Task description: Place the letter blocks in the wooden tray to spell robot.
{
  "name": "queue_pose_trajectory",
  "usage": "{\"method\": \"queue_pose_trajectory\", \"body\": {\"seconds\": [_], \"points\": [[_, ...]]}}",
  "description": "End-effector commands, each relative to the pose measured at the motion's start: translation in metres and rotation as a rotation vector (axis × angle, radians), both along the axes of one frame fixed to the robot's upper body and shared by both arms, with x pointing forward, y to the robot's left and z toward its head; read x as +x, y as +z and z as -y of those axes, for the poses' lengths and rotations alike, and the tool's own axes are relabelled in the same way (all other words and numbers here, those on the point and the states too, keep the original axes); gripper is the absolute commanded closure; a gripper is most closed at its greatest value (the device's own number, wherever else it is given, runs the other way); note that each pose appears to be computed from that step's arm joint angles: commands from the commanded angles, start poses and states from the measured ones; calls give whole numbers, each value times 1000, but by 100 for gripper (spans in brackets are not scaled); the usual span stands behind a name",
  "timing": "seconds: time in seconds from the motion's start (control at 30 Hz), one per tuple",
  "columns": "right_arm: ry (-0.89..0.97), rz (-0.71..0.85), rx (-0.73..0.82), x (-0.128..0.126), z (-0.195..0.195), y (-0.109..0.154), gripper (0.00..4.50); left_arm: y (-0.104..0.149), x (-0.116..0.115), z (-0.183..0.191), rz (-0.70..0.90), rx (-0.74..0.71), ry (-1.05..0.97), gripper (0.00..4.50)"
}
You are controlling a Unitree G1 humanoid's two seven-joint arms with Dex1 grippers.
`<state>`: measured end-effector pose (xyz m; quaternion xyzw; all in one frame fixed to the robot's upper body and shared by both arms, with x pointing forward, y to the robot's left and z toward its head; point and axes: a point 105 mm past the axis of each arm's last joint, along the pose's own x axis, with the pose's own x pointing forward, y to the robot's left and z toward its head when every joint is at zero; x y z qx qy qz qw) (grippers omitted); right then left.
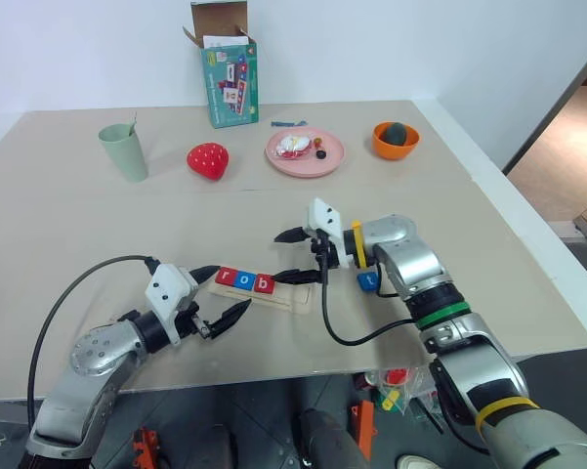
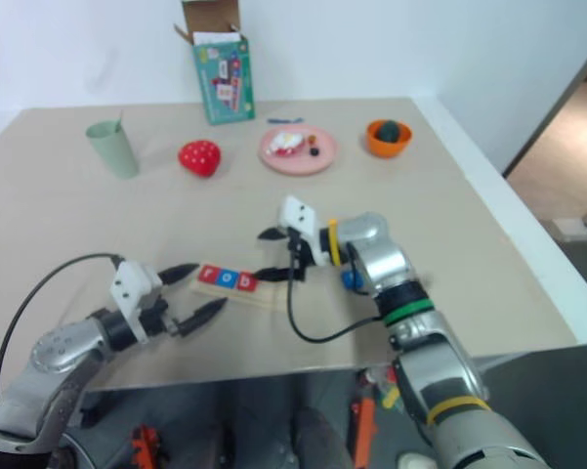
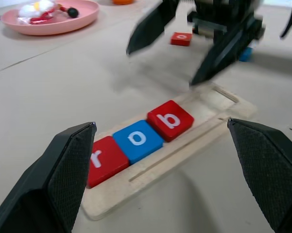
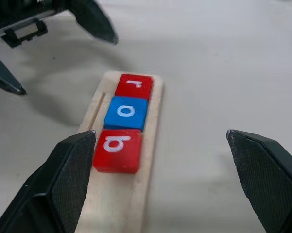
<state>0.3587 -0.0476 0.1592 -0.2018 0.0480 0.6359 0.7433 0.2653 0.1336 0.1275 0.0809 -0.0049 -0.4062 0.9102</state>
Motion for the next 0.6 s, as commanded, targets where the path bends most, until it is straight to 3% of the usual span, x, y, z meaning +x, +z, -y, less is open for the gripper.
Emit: {"method": "queue_pose_trajectory", "body": {"seconds": [0.03,0.07,0.17,0.3,0.47,0.53,0.6], "points": [[-39,37,61,-7,10,17,4,9,-11,9,27,21,-99,0],[-50,32,70,-11,12,17,4,8,-13,10,21,33,-124,0],[-61,12,85,-26,16,13,81,7,-18,13,6,53,-172,0],[-63,-42,85,-46,11,1,218,7,-19,15,-10,65,-211,0],[-123,-70,73,-44,6,-13,396,9,-17,16,-9,68,-226,0],[-146,-78,52,-41,7,-20,448,12,-16,16,-10,59,-230,0],[-171,-77,31,-37,8,-25,448,13,-16,16,-17,50,-233,0]]}}
